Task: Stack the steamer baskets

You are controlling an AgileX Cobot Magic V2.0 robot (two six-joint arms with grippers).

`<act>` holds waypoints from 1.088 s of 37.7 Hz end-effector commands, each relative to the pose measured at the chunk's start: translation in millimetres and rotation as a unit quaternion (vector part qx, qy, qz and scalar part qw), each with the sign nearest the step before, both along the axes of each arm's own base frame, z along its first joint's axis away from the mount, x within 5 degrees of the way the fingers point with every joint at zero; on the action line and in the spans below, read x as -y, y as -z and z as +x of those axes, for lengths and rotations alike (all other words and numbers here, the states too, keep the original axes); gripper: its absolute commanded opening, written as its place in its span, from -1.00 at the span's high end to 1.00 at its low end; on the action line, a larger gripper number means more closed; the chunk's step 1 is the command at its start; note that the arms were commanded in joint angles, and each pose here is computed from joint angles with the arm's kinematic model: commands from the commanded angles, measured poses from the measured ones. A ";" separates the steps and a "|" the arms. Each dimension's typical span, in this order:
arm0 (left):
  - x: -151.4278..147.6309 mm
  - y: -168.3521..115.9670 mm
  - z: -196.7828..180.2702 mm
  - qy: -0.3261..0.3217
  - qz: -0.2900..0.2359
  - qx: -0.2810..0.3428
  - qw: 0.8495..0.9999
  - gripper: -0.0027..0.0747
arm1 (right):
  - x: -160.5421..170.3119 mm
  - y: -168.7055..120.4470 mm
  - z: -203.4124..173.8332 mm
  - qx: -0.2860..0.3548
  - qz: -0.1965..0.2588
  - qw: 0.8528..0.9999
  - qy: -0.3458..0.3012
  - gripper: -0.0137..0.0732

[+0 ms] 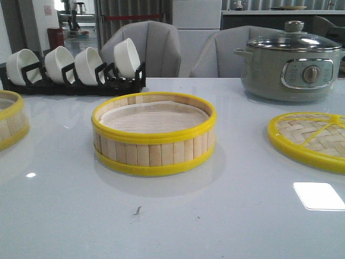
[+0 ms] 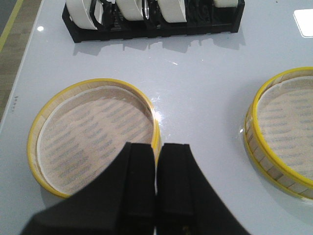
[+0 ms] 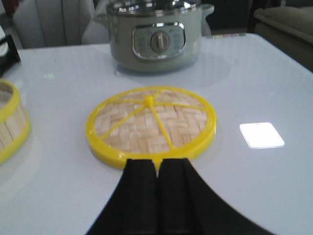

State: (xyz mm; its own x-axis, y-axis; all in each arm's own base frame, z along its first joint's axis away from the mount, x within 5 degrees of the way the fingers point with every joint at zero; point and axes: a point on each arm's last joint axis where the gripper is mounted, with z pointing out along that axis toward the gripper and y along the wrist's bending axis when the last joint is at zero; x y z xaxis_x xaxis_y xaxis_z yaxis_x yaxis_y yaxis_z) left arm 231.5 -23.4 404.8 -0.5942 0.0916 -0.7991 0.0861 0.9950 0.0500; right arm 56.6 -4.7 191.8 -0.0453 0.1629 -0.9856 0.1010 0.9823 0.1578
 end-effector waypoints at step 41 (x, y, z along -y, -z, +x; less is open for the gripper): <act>1.7 -19.1 7.2 0.006 0.003 0.076 0.997 0.68 | -3.8 -170.0 160.8 -0.089 0.091 0.990 -0.055 0.55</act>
